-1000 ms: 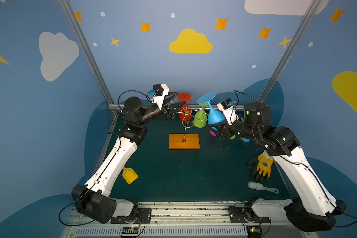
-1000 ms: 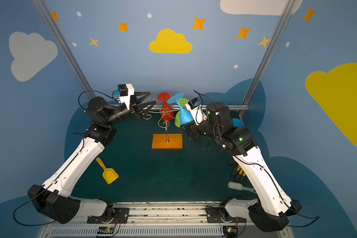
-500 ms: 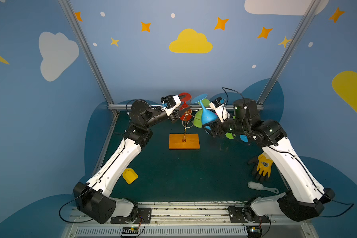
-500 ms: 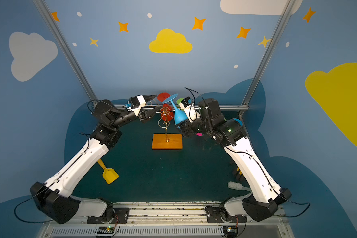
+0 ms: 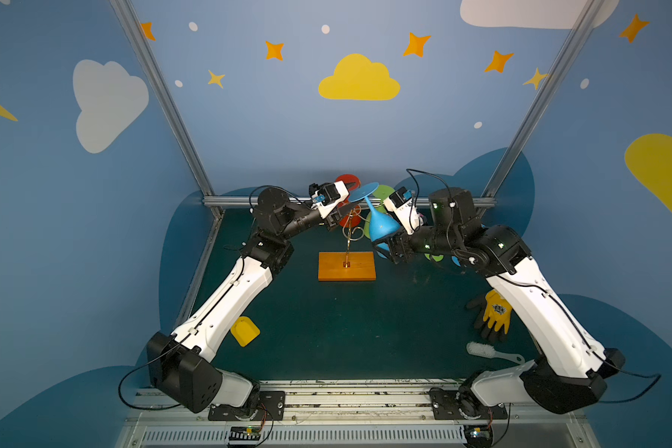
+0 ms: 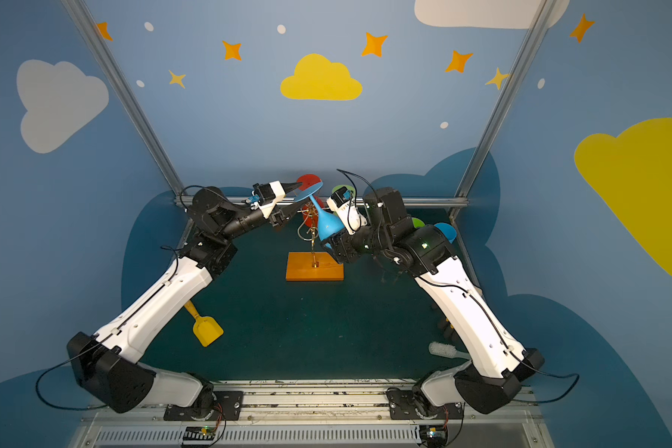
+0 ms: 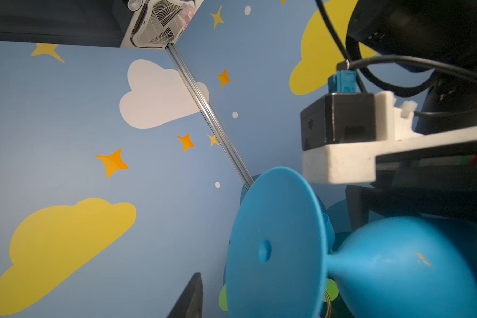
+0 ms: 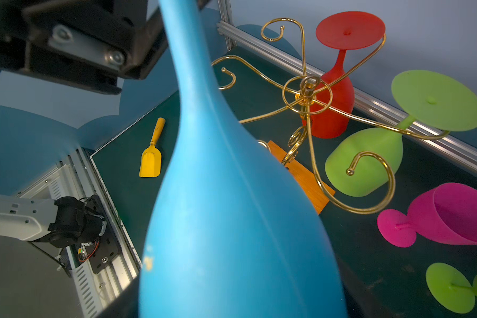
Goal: Take the wine glass off the wine glass rack
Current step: Pass the wine glass.
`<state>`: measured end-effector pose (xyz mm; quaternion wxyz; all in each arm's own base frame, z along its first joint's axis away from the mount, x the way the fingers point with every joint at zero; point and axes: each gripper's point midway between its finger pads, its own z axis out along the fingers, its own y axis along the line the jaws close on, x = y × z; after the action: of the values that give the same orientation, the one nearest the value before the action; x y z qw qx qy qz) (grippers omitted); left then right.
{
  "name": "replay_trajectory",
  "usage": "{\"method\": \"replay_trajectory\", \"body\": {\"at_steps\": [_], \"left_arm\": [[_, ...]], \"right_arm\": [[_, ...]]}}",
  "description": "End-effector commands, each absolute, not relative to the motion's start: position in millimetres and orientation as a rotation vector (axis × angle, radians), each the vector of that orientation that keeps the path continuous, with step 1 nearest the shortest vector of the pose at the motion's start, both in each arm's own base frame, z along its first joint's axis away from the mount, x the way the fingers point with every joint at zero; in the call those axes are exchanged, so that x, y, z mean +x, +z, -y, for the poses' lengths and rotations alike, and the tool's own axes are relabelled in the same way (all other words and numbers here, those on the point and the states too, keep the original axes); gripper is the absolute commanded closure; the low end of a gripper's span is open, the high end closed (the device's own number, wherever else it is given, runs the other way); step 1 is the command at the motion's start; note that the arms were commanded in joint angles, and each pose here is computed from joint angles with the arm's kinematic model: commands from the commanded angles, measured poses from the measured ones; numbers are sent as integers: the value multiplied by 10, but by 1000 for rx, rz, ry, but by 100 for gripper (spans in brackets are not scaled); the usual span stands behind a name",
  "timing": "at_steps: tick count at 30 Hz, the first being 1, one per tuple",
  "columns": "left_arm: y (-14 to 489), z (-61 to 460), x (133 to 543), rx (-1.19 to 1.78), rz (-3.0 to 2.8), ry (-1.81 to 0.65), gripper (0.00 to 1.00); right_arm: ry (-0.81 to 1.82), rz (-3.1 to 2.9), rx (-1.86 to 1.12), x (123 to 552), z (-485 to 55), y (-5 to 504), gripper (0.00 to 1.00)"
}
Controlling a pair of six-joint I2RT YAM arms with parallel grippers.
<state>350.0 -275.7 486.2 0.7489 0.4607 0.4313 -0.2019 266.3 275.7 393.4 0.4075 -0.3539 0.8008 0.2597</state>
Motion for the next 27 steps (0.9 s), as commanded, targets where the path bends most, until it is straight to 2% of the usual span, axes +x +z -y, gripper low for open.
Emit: {"method": "replay_trajectory", "body": {"at_steps": [1, 13, 17, 23, 27], "left_arm": [[5071, 2707, 3480, 973, -906, -403, 65], [5050, 2682, 3512, 955, -934, -388, 92], [5034, 2662, 3542, 936, -949, -381, 97], [4971, 2593, 3604, 866, -1023, -404, 97], [4868, 2543, 3674, 800, -1110, -443, 97]], "right_arm": [[674, -2016, -901, 2622, -2787, 3963, 51], [688, -2033, -891, 2619, -2802, 3933, 46], [691, -2026, -878, 2627, -2794, 3958, 34], [711, -1934, -806, 2664, -2728, 4173, 18], [732, -1858, -764, 2676, -2658, 4336, 14]]}}
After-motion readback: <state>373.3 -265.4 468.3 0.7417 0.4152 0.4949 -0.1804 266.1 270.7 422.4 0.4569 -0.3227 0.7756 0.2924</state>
